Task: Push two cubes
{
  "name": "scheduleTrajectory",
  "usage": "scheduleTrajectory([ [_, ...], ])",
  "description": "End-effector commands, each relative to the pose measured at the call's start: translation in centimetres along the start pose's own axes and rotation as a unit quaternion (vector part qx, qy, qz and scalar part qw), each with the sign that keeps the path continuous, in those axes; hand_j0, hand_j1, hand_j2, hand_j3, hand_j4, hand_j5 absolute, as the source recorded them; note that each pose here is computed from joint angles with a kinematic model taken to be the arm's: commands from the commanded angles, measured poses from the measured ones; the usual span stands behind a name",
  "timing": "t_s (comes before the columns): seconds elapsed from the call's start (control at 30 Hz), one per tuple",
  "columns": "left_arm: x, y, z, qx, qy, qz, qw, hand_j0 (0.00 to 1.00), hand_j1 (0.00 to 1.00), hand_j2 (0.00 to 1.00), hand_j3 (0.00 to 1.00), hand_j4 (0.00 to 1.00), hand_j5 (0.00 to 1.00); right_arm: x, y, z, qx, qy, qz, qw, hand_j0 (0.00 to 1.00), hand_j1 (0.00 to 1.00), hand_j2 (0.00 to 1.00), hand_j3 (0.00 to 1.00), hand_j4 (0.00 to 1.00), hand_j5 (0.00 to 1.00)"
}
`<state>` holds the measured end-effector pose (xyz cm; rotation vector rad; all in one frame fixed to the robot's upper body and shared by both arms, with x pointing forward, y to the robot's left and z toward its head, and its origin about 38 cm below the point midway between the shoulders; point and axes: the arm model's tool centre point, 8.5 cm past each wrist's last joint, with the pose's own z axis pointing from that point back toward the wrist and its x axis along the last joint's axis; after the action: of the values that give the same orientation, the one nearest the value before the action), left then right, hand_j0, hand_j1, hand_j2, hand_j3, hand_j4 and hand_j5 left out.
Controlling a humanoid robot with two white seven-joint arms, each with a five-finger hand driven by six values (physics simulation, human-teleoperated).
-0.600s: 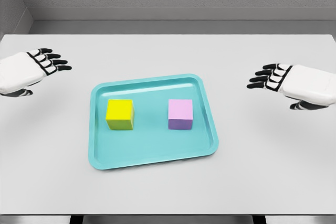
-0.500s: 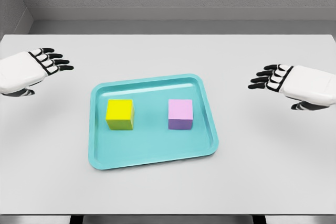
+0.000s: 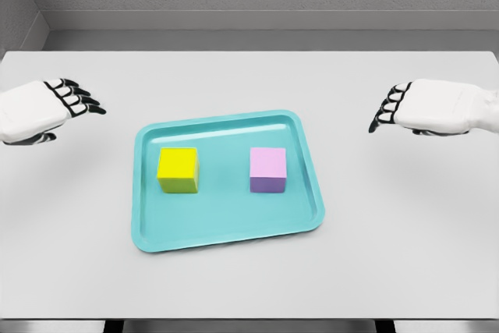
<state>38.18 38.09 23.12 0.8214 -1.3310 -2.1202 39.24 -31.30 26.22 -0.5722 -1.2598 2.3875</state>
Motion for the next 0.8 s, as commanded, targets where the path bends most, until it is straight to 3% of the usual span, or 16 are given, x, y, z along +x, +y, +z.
scheduleTrajectory([
  [0.0, 0.3, -0.5, -0.2, -0.015, -0.006, 0.002, 0.9999, 0.73, 0.73, 0.73, 0.73, 0.73, 0.73, 1.6, 0.3, -3.2, 0.004, -0.025, 0.006, 0.9996, 0.60, 0.60, 0.60, 0.60, 0.60, 0.60],
  [0.07, 0.9, -1.3, -0.7, -0.029, -0.014, -0.001, 0.9995, 0.73, 0.73, 0.73, 0.73, 0.73, 0.73, 2.5, 0.2, -4.7, -0.008, -0.040, 0.004, 0.9992, 0.53, 0.53, 0.53, 0.53, 0.53, 0.53],
  [0.13, 1.4, -1.9, -1.0, -0.043, -0.022, 0.003, 0.9988, 0.74, 0.74, 0.74, 0.74, 0.74, 0.74, 2.3, 0.3, -4.7, -0.007, -0.037, 0.001, 0.9993, 0.53, 0.53, 0.53, 0.53, 0.53, 0.53],
  [0.53, 3.8, 0.0, 0.3, -0.044, -0.065, -0.022, 0.9967, 0.74, 0.74, 0.74, 0.74, 0.74, 0.74, 4.0, 2.0, -8.2, -0.019, -0.067, -0.043, 0.9966, 0.54, 0.54, 0.54, 0.54, 0.54, 0.54],
  [0.77, 4.5, -1.1, 0.3, -0.052, -0.073, -0.011, 0.9959, 0.75, 0.75, 0.75, 0.75, 0.75, 0.75, 5.4, 2.3, -10.5, -0.017, -0.085, -0.044, 0.9953, 0.54, 0.54, 0.54, 0.54, 0.54, 0.54],
])
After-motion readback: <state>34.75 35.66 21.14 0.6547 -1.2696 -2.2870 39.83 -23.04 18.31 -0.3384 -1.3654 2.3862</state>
